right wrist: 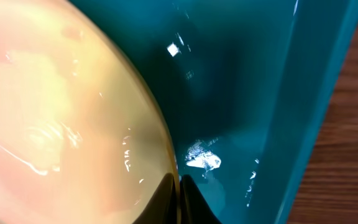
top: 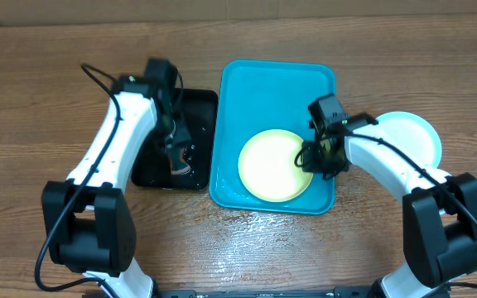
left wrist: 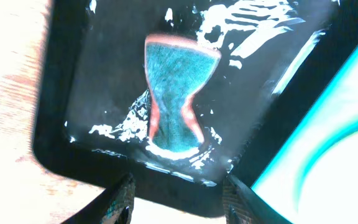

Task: Clean dirty plates on tray and stack at the side
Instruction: 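Place the sponge in the black tray and release with the left gripper, then lift the yellow plate with the right gripper and tilt it over the black tray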

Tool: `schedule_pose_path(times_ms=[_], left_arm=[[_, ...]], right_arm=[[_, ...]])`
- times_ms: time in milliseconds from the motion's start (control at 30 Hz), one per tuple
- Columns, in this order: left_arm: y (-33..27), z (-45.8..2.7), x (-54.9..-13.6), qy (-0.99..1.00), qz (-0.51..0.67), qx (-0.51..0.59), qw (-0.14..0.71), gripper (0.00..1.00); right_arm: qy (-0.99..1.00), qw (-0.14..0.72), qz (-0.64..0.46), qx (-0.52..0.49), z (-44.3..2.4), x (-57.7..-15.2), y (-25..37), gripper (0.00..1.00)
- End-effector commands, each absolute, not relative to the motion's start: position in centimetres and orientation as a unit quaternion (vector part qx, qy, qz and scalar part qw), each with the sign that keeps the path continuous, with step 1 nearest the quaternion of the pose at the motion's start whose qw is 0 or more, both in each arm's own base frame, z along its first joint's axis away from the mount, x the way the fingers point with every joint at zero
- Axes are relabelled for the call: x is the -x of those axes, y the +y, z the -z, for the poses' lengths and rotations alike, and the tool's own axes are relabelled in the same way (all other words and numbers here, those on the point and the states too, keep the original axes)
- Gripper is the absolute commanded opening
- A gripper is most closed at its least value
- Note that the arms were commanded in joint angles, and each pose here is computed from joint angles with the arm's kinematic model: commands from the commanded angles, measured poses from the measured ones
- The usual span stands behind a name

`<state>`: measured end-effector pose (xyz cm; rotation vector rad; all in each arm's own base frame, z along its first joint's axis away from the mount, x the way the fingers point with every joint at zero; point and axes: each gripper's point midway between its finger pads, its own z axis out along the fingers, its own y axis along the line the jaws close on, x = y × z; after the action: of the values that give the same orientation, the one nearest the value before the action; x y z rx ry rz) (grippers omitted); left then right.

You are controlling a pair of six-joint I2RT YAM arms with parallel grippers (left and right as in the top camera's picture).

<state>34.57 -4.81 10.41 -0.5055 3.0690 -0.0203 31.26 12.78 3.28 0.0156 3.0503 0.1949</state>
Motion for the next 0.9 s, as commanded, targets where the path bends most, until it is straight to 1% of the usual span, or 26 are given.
schedule_pose_path(times_ms=[0, 67, 100, 167, 200, 333, 533, 667, 767, 867], left_arm=[[-4.0, -16.1, -37.0, 0.982, 0.027, 0.171, 0.073, 0.5], [-3.4, -18.9, -37.6, 0.979, 0.032, 0.179, 0.094, 0.56], [-3.1, -20.2, -37.9, 0.977, 0.035, 0.183, 0.105, 0.61], [-2.5, -22.7, -38.4, 0.972, 0.043, 0.191, 0.13, 0.91], [-2.3, -23.9, -38.7, 0.969, 0.049, 0.195, 0.143, 1.0], [-1.5, -28.1, -39.1, 0.958, 0.063, 0.203, 0.19, 1.0], [-1.4, -32.8, -38.9, 0.945, 0.082, 0.203, 0.242, 1.0], [-1.3, -33.7, -38.4, 0.944, 0.082, 0.202, 0.248, 1.0], [-1.3, -33.4, -38.0, 0.947, 0.079, 0.203, 0.237, 1.0], [-1.2, -33.0, -37.3, 0.95, 0.073, 0.205, 0.223, 1.0]], right_arm=[[0.992, 0.105, -0.067, 0.027, -8.8, -34.6, 13.6, 0.04], [0.99, 0.118, -0.059, 0.041, -11.1, -35.4, 13.8, 0.04], [0.989, 0.128, -0.052, 0.046, -12.3, -35.8, 14.0, 0.04], [0.986, 0.155, -0.033, 0.054, -14.6, -36.6, 14.3, 0.04], [0.983, 0.171, -0.027, 0.059, -15.7, -37.1, 14.8, 0.04], [0.968, 0.233, -0.027, 0.089, -18.9, -38.4, 17.9, 0.04], [0.936, 0.309, -0.07, 0.152, -20.2, -39.0, 26.1, 0.04], [0.917, 0.345, -0.075, 0.183, -19.5, -38.7, 31.1, 0.04], [0.91, 0.361, -0.054, 0.195, -18.2, -38.5, 33.2, 0.04], [0.903, 0.383, -0.012, 0.195, -17.5, -38.6, 33.8, 0.04]])
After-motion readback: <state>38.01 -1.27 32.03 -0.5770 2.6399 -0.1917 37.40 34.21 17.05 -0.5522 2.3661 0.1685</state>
